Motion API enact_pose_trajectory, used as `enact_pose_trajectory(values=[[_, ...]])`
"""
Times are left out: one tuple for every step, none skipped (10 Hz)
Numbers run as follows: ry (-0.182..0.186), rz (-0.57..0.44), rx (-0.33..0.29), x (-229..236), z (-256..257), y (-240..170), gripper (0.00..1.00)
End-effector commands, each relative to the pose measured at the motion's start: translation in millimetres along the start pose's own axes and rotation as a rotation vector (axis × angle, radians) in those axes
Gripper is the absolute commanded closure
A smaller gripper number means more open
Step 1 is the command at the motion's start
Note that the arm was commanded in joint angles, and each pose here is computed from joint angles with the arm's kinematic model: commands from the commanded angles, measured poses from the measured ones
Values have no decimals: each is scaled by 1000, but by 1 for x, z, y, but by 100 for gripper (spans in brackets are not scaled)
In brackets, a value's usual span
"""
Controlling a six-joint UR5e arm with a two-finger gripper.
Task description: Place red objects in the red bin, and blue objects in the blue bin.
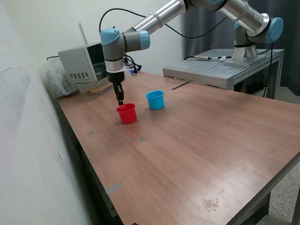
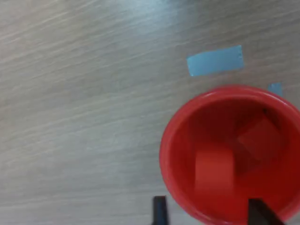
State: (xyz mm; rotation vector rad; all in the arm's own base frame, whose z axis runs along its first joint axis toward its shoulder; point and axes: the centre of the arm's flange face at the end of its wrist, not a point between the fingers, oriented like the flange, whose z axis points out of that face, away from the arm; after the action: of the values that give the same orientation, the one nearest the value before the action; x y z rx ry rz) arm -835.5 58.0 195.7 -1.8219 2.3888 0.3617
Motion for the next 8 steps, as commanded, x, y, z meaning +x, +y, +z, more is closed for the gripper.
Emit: enact_pose_trajectory(values=[[2, 0, 2, 1, 4, 0, 0], [2, -3, -1, 0, 3, 1, 0], [3, -4, -9, -1, -8, 3, 0], [3, -3, -12, -6, -26, 1, 0], [11, -9, 41, -11, -54, -9, 0], [21, -18, 71, -14, -82, -20, 0], [18, -37, 126, -12, -95, -44, 0], [16, -60, 202, -15, -110, -85, 0]])
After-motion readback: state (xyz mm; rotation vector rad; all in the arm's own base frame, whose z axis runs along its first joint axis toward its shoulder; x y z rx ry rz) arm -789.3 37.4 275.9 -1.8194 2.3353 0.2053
